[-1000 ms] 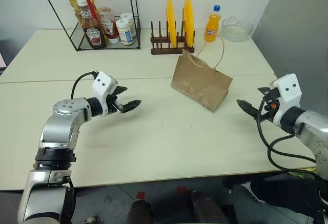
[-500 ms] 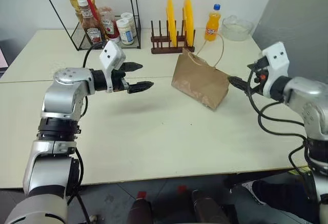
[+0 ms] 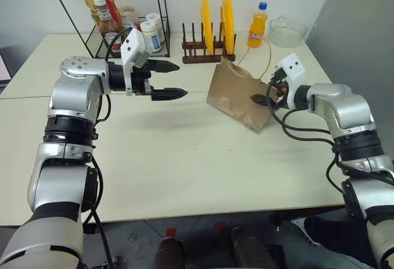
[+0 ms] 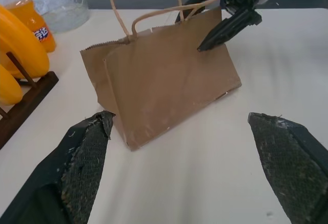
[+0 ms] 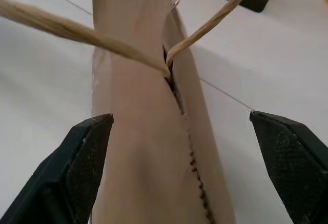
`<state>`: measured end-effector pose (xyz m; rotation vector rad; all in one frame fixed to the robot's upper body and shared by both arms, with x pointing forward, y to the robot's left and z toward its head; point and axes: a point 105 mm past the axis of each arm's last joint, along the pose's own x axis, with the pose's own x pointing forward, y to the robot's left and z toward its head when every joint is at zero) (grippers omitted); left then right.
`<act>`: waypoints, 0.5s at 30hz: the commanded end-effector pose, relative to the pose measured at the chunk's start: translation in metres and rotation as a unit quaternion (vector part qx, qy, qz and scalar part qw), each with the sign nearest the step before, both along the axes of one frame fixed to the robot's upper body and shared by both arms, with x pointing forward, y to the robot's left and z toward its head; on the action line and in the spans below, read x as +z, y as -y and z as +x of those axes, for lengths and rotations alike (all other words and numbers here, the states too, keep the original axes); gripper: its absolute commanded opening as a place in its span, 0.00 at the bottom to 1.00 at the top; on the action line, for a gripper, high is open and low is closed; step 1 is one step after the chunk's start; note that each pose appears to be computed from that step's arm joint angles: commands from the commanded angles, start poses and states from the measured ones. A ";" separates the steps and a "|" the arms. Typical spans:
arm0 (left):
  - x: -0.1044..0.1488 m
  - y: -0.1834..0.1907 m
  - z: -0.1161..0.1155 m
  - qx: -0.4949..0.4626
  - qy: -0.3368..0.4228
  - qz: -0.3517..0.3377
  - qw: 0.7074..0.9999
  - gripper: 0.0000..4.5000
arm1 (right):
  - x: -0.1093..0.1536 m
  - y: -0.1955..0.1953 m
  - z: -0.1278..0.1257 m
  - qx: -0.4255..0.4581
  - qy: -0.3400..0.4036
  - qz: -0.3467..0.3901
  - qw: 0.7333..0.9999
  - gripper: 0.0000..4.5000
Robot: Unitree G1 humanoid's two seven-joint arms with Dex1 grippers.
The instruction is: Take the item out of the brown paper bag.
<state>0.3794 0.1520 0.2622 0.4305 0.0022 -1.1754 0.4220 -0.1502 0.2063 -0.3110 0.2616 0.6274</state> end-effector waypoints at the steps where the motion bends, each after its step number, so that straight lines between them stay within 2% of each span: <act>1: 0.013 -0.002 -0.004 -0.007 0.025 -0.001 1.000 1.00 | 0.025 -0.006 0.006 0.018 0.035 0.015 0.999 0.96; 3: 0.013 -0.003 -0.004 -0.005 0.022 -0.004 1.000 1.00 | 0.027 -0.007 0.009 0.020 0.035 0.023 0.999 0.86; 13: 0.006 -0.008 -0.008 -0.005 0.010 -0.001 1.000 1.00 | 0.030 -0.015 0.013 0.053 0.033 0.042 0.997 0.06; 14: 0.005 -0.008 -0.009 -0.005 0.010 -0.002 1.000 1.00 | 0.031 -0.016 0.013 0.057 0.035 0.044 0.997 0.01; 15: 0.004 -0.008 -0.009 -0.003 0.008 -0.003 1.000 1.00 | 0.031 -0.017 0.013 0.061 0.036 0.046 0.996 0.01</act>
